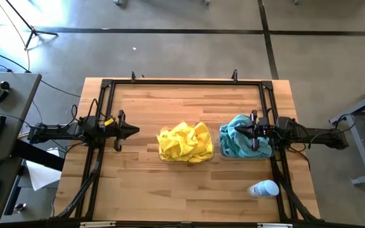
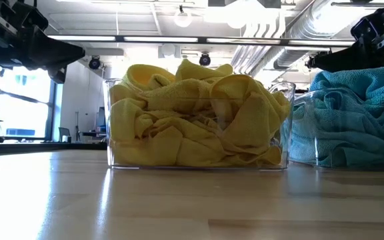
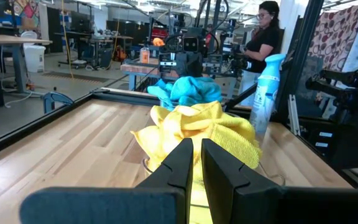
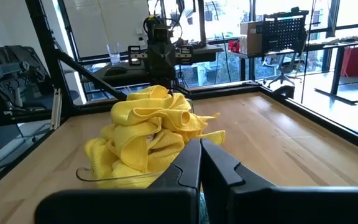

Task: Sort microfiber towel by color & place in baskets
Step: Return to Home Position

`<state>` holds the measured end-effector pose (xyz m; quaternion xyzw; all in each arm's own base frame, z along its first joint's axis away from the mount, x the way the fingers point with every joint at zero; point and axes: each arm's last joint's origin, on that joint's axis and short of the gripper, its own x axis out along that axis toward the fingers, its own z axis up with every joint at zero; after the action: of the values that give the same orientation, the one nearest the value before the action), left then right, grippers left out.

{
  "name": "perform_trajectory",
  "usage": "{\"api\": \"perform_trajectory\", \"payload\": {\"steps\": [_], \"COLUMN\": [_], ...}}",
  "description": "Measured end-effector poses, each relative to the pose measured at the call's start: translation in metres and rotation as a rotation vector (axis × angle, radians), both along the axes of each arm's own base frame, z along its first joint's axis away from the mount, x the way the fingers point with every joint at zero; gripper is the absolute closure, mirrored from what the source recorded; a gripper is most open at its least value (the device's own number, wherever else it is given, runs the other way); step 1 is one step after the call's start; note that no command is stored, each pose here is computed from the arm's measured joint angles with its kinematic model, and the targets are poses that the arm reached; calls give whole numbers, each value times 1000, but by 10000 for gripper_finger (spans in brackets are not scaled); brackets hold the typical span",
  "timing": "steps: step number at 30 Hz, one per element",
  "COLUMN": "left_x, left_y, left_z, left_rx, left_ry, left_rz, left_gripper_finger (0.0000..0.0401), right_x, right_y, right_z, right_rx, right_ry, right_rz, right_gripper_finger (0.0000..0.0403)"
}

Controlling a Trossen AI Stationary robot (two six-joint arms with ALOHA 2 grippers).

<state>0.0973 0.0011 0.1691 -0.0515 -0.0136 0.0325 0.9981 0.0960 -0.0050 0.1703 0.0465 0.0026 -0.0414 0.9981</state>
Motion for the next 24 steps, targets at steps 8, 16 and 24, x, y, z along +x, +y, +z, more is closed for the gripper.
{"api": "perform_trajectory", "payload": {"steps": [8,16,24], "left_x": [0,0,0], "left_y": [0,0,0], "left_z": [0,0,0], "left_rx": [0,0,0], "left_ry": [0,0,0], "left_rz": [0,0,0], "left_gripper_finger": [380,380,380], "right_x": [0,0,0], "right_y": [2,1,1], "right_z": [-1,-1,-1], "right_rx": [-15,-14,6], "right_ry": [8,8,7], "right_rz": [52,49,48], "right_gripper_finger": [402,402,402]}}
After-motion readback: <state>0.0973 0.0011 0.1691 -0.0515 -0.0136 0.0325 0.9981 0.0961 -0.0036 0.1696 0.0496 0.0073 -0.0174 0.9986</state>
